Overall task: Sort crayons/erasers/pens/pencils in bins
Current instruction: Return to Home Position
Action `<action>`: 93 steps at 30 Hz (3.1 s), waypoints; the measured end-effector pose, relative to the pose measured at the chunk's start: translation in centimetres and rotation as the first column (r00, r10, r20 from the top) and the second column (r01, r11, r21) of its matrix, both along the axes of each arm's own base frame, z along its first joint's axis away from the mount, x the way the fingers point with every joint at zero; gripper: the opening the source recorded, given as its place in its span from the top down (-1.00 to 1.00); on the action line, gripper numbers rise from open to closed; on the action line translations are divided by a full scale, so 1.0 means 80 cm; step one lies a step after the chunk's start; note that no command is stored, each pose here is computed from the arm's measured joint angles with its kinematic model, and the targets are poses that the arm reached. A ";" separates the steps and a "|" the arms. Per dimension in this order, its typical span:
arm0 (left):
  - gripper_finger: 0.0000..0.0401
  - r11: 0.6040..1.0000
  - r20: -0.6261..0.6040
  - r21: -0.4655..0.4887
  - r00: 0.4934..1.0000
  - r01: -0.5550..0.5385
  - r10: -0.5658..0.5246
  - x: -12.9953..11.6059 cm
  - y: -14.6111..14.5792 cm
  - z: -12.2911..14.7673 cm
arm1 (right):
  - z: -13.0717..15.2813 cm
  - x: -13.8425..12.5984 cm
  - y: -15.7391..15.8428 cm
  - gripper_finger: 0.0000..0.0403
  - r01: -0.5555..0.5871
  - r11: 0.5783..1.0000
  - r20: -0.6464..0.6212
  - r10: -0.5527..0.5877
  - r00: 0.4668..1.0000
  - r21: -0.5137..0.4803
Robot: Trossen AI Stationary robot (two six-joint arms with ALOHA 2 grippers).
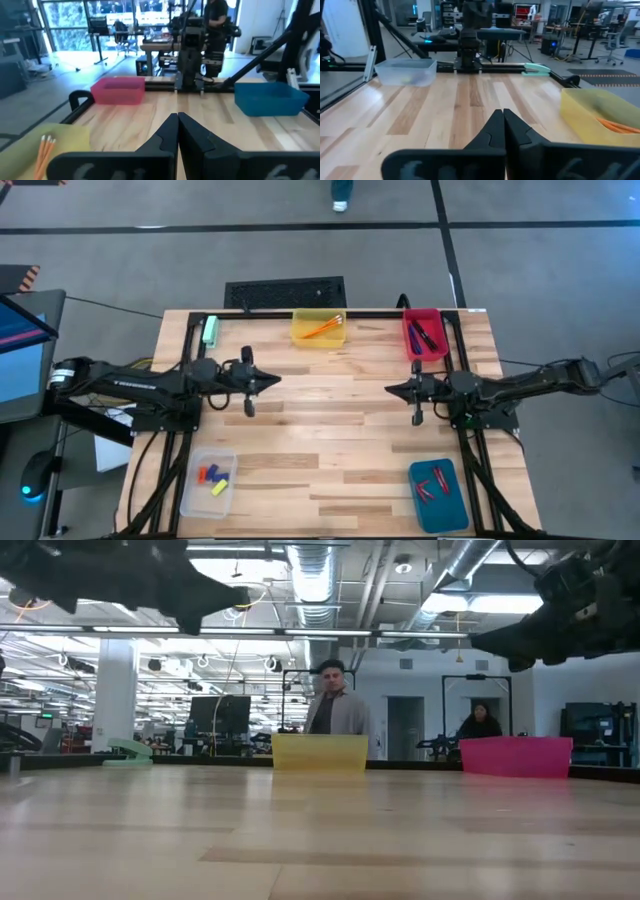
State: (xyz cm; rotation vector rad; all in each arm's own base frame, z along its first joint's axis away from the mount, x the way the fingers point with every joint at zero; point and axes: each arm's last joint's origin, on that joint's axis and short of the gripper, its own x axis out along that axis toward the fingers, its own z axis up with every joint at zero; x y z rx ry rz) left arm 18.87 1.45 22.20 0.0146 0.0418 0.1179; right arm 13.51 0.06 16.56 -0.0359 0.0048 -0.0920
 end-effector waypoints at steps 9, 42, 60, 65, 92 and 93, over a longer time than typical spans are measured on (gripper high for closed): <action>0.99 1.000 0.058 0.009 0.998 -0.008 0.007 -0.042 -0.005 -0.022 | 0.002 -0.008 -0.003 0.99 0.020 1.000 -0.002 -0.020 1.000 -0.016; 0.93 0.993 0.111 -0.063 0.988 -0.104 0.110 -0.120 0.017 -0.063 | 0.008 -0.049 -0.011 0.98 0.208 0.978 0.072 -0.205 0.976 -0.033; 0.93 0.987 0.095 -0.126 0.990 -0.096 0.108 -0.118 0.018 -0.066 | 0.001 -0.048 -0.029 0.96 0.340 0.940 0.010 -0.340 0.940 -0.031; 0.93 0.982 0.086 -0.130 0.986 -0.134 0.146 -0.118 0.019 -0.067 | 0.001 -0.048 -0.030 0.96 0.344 0.938 0.009 -0.344 0.939 -0.031; 0.93 0.970 0.085 -0.186 0.981 -0.159 0.177 -0.118 0.020 -0.068 | 0.001 -0.048 -0.030 0.96 0.342 0.939 0.009 -0.342 0.940 -0.034; 0.93 0.970 0.085 -0.186 0.981 -0.159 0.177 -0.118 0.020 -0.068 | 0.001 -0.048 -0.030 0.96 0.342 0.939 0.009 -0.342 0.940 -0.034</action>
